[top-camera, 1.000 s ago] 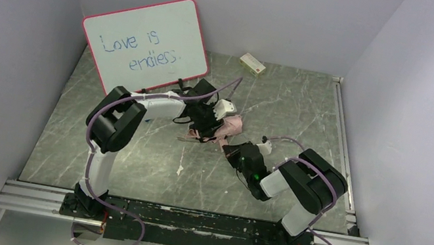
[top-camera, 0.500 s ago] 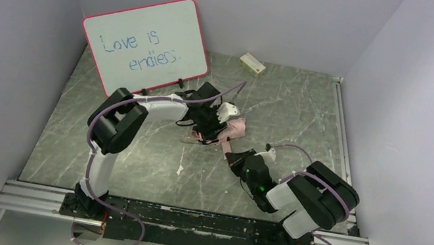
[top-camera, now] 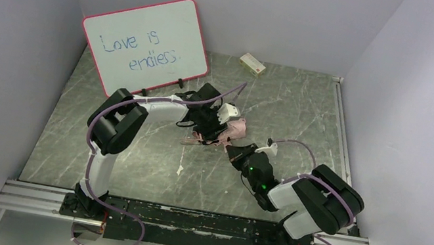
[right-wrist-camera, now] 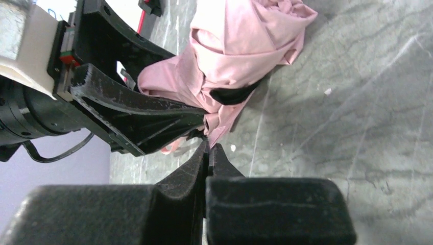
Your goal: Put away the umbrella
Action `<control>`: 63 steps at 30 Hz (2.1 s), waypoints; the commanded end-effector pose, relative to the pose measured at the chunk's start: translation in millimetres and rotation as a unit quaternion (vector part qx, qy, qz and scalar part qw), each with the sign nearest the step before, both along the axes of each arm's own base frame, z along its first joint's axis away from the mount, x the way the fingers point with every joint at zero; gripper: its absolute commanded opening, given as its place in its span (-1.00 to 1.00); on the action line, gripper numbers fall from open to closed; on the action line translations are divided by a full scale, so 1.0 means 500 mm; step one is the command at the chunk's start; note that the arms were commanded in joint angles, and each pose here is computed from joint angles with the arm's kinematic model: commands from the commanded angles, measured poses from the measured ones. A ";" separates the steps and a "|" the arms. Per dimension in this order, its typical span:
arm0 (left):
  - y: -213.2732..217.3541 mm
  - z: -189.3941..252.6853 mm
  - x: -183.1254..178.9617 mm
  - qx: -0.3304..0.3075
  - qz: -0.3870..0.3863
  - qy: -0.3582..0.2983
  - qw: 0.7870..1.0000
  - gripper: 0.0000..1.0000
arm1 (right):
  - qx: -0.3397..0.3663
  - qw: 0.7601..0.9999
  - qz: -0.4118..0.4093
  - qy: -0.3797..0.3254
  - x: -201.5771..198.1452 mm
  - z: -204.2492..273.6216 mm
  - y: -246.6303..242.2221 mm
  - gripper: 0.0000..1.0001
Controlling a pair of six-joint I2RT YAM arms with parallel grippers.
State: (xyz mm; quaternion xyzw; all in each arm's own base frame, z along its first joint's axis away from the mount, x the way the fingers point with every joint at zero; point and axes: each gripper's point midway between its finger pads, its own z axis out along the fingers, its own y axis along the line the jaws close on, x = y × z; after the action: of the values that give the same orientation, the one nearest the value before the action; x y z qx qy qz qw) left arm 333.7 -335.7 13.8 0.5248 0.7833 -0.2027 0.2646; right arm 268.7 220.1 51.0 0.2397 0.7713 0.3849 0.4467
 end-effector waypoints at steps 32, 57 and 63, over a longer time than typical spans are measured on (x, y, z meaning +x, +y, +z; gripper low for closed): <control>0.096 -0.131 -0.046 0.127 0.003 0.025 0.992 -0.90 | 0.071 0.994 -0.032 -0.079 0.196 0.142 0.038 -1.00; 0.087 -0.130 -0.049 0.124 -0.005 0.030 0.992 -0.91 | 0.075 0.995 -0.034 -0.061 0.221 0.115 0.036 -0.64; 0.088 -0.128 -0.049 0.123 -0.003 0.028 0.992 -0.91 | 0.033 0.996 -0.059 -0.061 0.201 0.101 -0.013 -0.63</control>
State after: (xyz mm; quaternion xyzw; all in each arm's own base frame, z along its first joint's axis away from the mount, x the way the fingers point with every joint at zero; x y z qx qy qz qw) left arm 346.5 -338.1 15.6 0.5313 0.7754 -0.1728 0.2943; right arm 372.4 234.8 99.3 0.2717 0.7171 0.4270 0.4793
